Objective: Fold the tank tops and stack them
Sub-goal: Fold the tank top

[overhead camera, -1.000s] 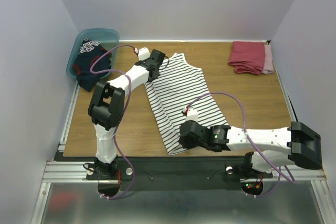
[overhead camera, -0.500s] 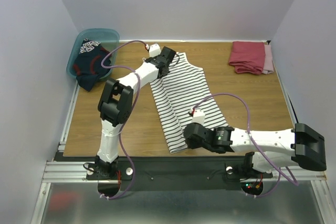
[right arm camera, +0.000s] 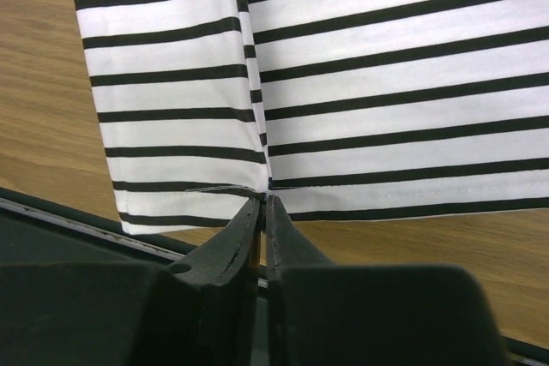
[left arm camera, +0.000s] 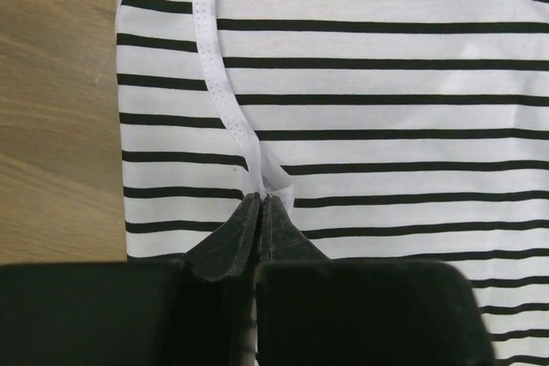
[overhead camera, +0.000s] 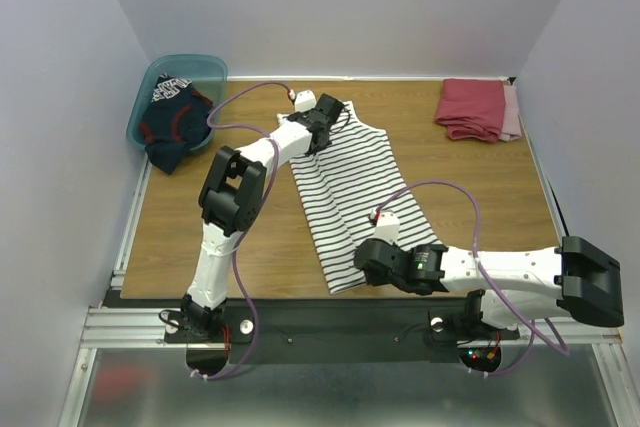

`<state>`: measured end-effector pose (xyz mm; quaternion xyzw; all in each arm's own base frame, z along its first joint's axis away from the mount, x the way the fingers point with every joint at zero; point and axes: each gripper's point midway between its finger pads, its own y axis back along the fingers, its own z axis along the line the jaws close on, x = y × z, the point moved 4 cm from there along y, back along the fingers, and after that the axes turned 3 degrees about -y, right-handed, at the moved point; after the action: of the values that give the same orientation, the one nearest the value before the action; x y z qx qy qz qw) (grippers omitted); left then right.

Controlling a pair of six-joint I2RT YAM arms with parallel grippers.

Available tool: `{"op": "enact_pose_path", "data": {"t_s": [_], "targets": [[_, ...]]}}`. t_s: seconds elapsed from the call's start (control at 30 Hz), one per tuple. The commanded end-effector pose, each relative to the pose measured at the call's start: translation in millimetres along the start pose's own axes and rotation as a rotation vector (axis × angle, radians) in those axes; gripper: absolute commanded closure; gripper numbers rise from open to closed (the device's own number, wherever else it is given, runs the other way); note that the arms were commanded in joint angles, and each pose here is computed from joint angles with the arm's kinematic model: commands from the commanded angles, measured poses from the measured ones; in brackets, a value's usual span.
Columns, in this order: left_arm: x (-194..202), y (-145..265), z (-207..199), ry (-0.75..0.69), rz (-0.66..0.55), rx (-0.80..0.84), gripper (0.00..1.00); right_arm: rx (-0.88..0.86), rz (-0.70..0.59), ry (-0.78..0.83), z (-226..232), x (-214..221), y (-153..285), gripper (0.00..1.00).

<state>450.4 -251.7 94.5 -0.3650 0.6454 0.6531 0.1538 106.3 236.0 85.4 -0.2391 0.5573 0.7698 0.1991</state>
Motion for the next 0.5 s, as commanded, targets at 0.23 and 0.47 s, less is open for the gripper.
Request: {"op": "enact_pose_path", "data": {"t_s": [0.23,0.47], "targets": [[-32,24,-16,0.040,-0.106,0.128,0.52,0.103,-0.092,0.019,-5,-26,15,0.48],[-31,32,16,0.140,-0.099,0.102,0.63,0.106,-0.088,0.115,28,-32,6,0.59]]}}
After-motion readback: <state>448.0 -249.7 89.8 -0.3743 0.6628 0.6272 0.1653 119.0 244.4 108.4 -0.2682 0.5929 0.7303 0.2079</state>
